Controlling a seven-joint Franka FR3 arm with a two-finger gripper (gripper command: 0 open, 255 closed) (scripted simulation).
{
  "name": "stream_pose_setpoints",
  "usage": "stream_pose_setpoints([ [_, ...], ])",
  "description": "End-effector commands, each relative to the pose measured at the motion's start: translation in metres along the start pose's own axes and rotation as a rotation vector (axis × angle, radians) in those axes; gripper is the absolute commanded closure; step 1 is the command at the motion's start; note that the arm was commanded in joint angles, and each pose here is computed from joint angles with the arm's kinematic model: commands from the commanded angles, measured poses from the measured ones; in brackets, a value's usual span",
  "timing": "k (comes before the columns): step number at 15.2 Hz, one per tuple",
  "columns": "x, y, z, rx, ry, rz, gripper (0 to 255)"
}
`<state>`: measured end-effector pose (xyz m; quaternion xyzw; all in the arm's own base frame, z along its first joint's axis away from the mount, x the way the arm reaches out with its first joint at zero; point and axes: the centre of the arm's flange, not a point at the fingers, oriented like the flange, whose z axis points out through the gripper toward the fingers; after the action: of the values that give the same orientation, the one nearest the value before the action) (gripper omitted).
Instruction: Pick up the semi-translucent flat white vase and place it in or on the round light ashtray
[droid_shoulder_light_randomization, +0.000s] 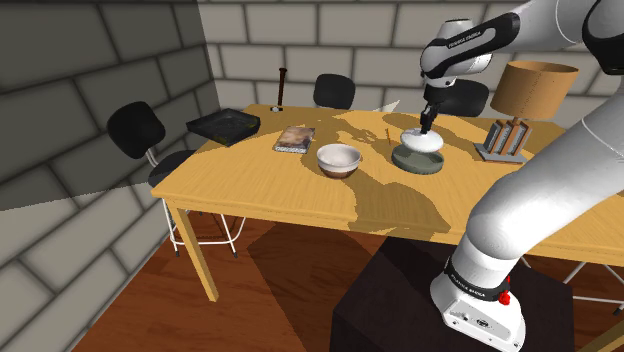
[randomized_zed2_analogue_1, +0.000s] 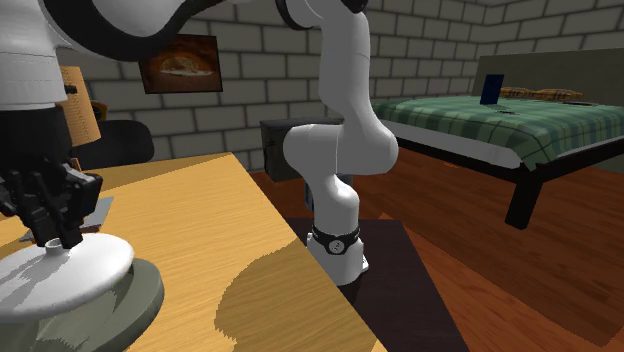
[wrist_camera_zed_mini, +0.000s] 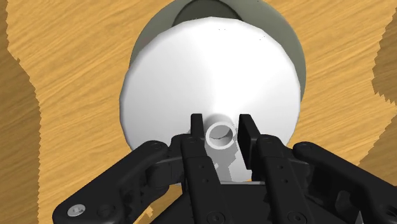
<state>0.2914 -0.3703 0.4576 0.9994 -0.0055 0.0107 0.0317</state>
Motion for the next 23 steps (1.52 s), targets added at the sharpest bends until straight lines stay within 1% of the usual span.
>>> stream_pose_setpoints([
  [1, 0.001, -0.002, 0.010, 0.000, 0.001, 0.000, 255],
  [6, 0.000, -0.003, 0.036, 0.000, 0.001, 0.000, 255],
  [13, 0.000, -0.003, 0.036, 0.000, 0.001, 0.000, 255],
  [14, 0.000, -0.003, 0.036, -0.001, 0.001, 0.000, 0],
  [19, 0.000, -0.003, 0.036, 0.000, 0.001, 0.000, 0],
  [23, 0.000, -0.003, -0.014, 0.000, 0.001, 0.000, 0],
])
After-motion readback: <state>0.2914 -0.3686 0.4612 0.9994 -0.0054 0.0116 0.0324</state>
